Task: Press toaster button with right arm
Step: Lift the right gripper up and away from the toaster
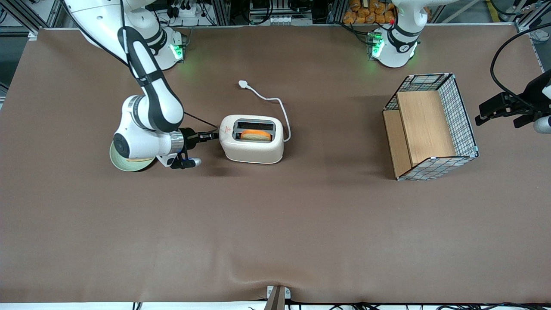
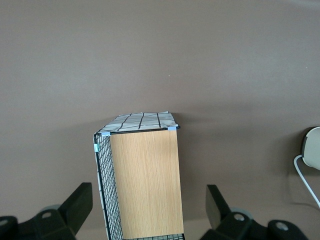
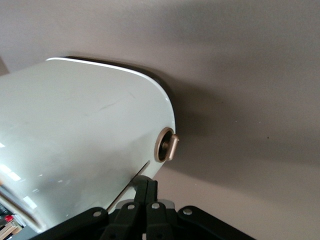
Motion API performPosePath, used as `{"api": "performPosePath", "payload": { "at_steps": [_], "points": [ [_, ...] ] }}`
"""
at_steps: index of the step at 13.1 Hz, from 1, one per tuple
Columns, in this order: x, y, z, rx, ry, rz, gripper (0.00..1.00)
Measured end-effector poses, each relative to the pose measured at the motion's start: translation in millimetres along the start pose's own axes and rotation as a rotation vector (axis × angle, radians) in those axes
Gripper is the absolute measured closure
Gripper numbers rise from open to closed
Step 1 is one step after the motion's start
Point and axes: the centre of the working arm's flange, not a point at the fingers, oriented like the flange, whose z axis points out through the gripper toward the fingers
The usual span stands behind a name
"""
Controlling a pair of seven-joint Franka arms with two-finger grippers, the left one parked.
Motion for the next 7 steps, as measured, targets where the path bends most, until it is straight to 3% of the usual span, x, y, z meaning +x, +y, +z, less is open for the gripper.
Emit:
{"api": "performPosePath", "payload": {
  "at_steps": [1,3,7],
  "points": [
    [2.0,-1.9,-9.1,-0.001,0.010,-0.002,0.93],
    [6.1,-7.2,-29.7,-0.023,0.040,-0.010,0.74],
    [8.0,-19.9,-87.0,-0.109,0.069,-0.062,0.31]
  ]
}}
